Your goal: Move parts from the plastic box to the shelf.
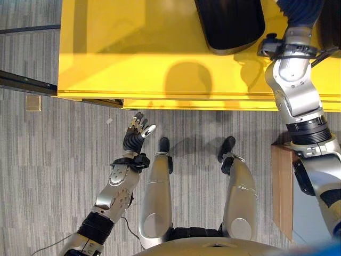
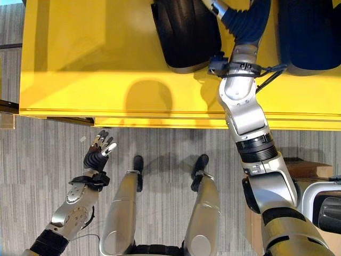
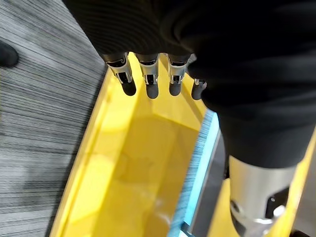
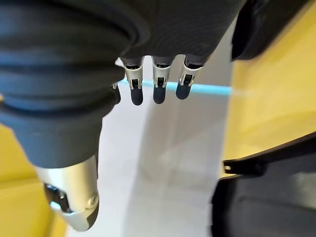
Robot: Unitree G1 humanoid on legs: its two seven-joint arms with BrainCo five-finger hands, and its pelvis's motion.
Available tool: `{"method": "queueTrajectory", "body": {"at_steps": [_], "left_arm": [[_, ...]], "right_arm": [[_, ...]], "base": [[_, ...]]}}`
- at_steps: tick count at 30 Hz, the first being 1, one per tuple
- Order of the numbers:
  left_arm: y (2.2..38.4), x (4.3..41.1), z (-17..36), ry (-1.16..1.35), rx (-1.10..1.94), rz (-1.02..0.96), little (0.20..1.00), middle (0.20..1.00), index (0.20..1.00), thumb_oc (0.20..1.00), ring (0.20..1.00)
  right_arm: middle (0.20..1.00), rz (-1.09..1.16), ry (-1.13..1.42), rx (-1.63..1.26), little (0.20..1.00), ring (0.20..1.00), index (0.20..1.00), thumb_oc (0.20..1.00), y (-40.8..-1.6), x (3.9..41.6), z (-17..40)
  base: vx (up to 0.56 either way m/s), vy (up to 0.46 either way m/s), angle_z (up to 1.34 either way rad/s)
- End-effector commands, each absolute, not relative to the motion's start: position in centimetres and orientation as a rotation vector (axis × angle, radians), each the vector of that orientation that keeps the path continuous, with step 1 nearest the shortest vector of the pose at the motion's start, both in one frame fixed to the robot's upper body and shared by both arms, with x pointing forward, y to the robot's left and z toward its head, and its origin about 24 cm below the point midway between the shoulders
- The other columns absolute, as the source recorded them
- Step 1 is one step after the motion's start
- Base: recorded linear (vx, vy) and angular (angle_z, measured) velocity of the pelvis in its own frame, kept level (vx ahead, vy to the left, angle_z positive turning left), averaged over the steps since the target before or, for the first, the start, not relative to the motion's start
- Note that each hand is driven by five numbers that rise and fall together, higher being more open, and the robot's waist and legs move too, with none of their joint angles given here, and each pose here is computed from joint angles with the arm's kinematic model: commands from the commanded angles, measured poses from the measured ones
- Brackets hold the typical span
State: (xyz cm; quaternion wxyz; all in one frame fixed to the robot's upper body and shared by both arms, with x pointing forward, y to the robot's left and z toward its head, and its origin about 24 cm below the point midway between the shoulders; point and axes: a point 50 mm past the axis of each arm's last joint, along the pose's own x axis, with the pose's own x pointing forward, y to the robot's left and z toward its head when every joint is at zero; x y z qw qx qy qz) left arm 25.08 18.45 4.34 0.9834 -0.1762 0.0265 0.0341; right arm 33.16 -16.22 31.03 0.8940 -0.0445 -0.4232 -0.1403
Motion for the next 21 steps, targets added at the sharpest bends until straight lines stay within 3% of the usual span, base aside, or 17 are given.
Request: {"method": "queueTrajectory", "body": {"at_steps": [1, 7, 13, 21], "left_arm": [[18.8, 23.7, 5.7, -0.026, -0.335, 0.056, 1.000, 1.000, 1.000, 1.000, 1.000], [19.0, 23.3, 5.4, -0.020, -0.326, 0.063, 1.000, 1.000, 1.000, 1.000, 1.000], [19.3, 22.8, 5.0, -0.002, -0.327, 0.071, 1.000, 1.000, 1.000, 1.000, 1.000], [19.3, 22.7, 4.8, 0.007, -0.327, 0.061, 1.000, 1.000, 1.000, 1.000, 1.000]], "right_arm": [[1.000, -0.348, -1.090, -0.113, 1.000, 1.000, 1.000, 1.000, -17.4, 30.5, 33.9], [1.000, -0.400, -1.003, -0.172, 1.000, 1.000, 1.000, 1.000, -18.7, 31.0, 31.3], [1.000, -0.297, -0.829, -0.092, 1.000, 1.000, 1.000, 1.000, -18.2, 32.9, 28.1], [1.000, -0.243, -0.760, -0.075, 1.000, 1.000, 1.000, 1.000, -17.4, 34.6, 28.1]], "base": [[0.00, 0.000, 0.00], [0.00, -0.003, -0.01], [0.00, -0.009, -0.02], [0.00, 0.000, 0.00]]}}
